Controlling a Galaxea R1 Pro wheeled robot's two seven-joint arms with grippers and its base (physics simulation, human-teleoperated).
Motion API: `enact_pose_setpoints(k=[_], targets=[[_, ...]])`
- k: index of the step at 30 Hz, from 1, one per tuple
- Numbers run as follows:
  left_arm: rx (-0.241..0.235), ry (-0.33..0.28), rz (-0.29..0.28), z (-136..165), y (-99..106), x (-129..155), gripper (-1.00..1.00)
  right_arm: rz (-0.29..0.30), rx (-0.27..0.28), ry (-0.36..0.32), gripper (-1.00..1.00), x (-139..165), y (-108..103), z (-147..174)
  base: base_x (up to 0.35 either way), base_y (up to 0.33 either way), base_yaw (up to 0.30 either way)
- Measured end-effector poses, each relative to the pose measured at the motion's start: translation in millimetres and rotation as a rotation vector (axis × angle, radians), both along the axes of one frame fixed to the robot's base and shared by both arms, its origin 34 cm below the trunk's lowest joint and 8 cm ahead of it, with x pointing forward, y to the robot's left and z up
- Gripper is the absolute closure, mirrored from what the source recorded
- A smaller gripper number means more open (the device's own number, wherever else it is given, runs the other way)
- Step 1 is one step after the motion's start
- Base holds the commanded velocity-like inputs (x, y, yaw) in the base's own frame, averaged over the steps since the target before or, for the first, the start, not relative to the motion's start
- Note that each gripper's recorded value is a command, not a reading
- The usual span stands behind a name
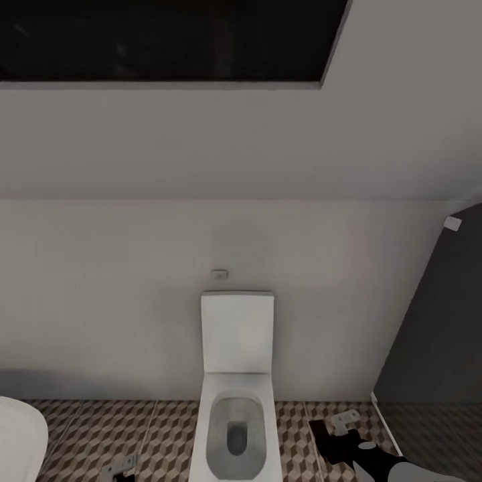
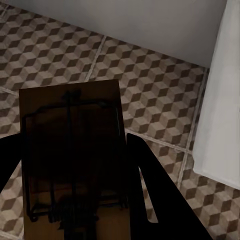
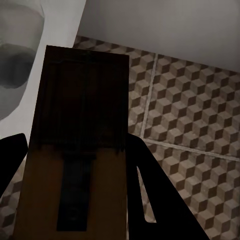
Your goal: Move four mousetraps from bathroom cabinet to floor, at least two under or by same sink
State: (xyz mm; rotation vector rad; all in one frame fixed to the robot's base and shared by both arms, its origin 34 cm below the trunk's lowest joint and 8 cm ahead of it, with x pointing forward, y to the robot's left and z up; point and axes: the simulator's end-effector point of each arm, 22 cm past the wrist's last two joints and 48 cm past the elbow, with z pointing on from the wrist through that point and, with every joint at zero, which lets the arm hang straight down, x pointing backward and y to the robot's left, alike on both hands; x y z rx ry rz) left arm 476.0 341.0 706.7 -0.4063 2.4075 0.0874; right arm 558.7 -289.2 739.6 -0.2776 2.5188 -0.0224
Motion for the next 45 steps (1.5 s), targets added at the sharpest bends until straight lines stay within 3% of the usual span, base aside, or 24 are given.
enact_pose_setpoints(k=[45], targets=[[-0.037,-0.002,-0.022,-2,-26,5,1.0,0.002,-0.019,-0.011,1.0,4,-3,1,0.0,0.0,0.0]])
